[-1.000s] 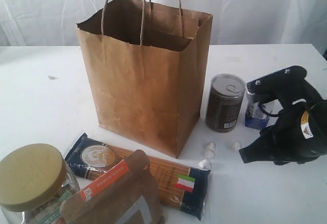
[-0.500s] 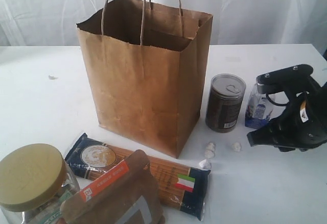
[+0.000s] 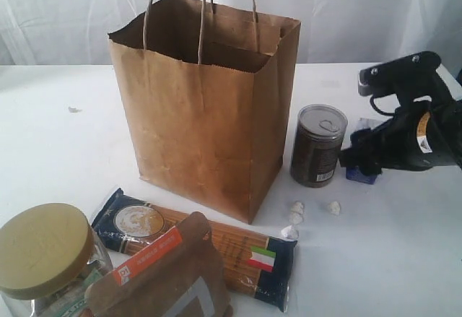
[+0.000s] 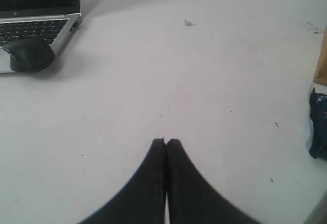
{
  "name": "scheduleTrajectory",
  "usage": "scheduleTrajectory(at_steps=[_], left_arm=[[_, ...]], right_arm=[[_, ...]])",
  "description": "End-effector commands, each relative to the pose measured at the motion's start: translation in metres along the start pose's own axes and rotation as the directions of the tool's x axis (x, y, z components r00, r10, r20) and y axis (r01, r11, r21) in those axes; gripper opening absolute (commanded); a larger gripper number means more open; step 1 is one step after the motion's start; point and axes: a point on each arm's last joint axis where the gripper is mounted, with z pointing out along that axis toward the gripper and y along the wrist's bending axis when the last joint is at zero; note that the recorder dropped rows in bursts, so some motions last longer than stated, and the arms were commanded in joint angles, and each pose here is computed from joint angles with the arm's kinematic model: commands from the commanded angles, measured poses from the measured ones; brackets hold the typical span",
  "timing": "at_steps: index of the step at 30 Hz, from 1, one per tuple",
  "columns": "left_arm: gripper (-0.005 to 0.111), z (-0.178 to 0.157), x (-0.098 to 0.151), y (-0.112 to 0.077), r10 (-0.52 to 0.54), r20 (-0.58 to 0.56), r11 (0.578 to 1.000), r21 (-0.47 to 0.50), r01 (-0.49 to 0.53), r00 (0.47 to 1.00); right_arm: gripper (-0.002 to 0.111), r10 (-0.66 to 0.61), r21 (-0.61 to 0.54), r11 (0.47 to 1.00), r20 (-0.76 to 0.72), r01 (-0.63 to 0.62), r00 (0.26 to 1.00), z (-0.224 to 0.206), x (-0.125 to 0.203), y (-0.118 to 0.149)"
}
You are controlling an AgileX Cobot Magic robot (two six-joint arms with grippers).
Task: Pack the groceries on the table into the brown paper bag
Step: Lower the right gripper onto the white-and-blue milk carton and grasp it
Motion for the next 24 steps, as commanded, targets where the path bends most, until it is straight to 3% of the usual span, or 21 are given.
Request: scheduleTrajectory(at_steps=[1, 5, 8, 14, 24], left_arm=[[0.0, 0.0, 0.001, 0.0, -0.008, 0.006, 1.0, 0.001, 0.008, 1.0], [0.0, 0.0, 0.001, 0.0, -0.008, 0.006, 1.0, 0.001, 0.008, 1.0], [0.0, 0.0, 0.001, 0.0, -0.008, 0.006, 1.0, 0.001, 0.008, 1.0], [0.0, 0.0, 0.001, 0.0, -0.008, 0.006, 1.0, 0.001, 0.008, 1.0], [0.0, 0.0, 0.001, 0.0, -0.008, 0.006, 1.0, 0.001, 0.008, 1.0]], right_arm=[[0.073, 0.213, 0.04, 0.976, 0.055, -0.215, 0.976, 0.008, -0.017, -0.009], [0.073, 0.413, 0.061, 0.906, 0.083, -0.418, 0.907, 0.017, -0.029, -0.021], [0.073, 0.425, 0.015, 0.903, 0.113, -0.429, 0.898, 0.021, -0.04, -0.021], [0.072, 0.439, 0.068, 0.892, 0.103, -0.447, 0.892, 0.04, -0.052, -0.029], [0.07, 0.427, 0.105, 0.899, 0.017, -0.426, 0.904, 0.073, -0.039, -0.025]])
